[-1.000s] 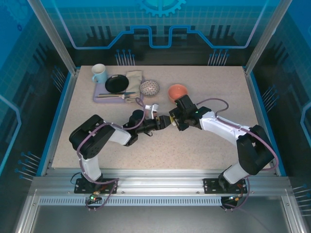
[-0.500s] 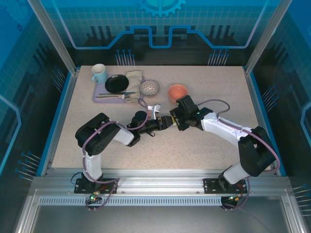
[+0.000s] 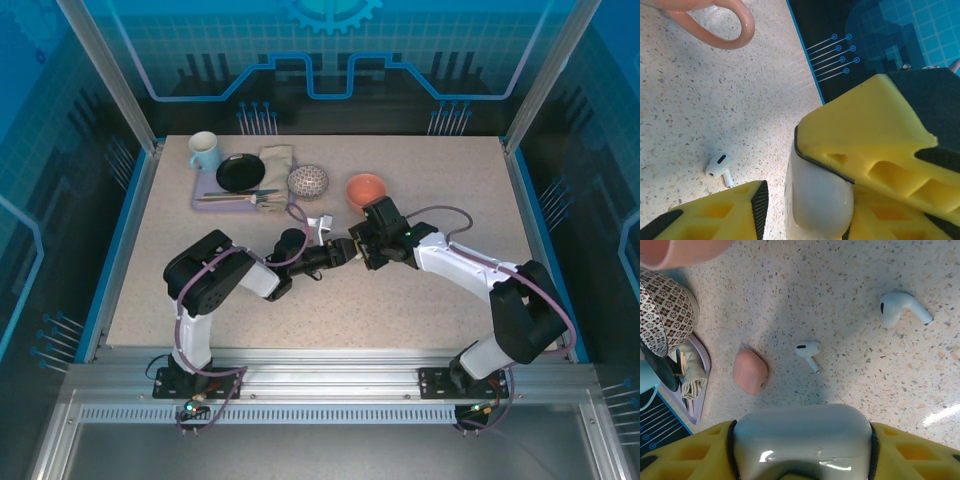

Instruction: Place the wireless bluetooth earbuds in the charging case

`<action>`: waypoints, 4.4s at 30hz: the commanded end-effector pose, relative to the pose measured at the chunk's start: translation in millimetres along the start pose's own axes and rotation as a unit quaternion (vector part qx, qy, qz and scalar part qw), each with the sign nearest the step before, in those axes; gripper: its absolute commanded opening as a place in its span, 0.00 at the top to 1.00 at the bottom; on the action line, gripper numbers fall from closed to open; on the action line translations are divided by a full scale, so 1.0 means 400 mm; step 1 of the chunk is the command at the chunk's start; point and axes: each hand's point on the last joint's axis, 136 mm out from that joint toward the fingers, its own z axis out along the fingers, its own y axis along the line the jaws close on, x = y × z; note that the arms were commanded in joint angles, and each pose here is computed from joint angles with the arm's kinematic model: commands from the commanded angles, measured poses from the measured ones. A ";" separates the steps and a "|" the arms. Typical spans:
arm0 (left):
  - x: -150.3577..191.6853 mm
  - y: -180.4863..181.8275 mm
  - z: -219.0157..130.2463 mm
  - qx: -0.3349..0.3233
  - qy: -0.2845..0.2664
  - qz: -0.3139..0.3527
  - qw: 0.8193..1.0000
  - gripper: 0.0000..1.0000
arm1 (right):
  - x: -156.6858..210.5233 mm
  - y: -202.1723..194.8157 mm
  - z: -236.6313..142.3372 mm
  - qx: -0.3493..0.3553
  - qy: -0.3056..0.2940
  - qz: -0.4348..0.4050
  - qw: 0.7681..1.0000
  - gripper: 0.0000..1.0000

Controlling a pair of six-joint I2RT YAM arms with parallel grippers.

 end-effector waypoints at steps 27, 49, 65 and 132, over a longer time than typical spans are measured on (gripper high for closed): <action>-0.023 -0.054 0.003 0.010 0.029 -0.010 0.999 0.96 | -0.157 0.108 -0.192 -0.105 -0.053 -0.088 0.989 0.17; -0.035 -0.235 -0.172 0.057 0.241 0.092 0.964 1.00 | 0.032 0.091 -0.254 -0.318 0.017 -0.497 0.807 0.23; -0.038 -0.242 -0.174 0.059 0.240 0.094 0.964 1.00 | 0.082 0.111 -0.193 -0.301 0.049 -0.511 0.804 0.27; -0.081 -0.284 -0.160 0.089 0.225 0.109 0.964 1.00 | 0.121 0.119 -0.182 -0.360 0.137 -0.494 0.780 0.92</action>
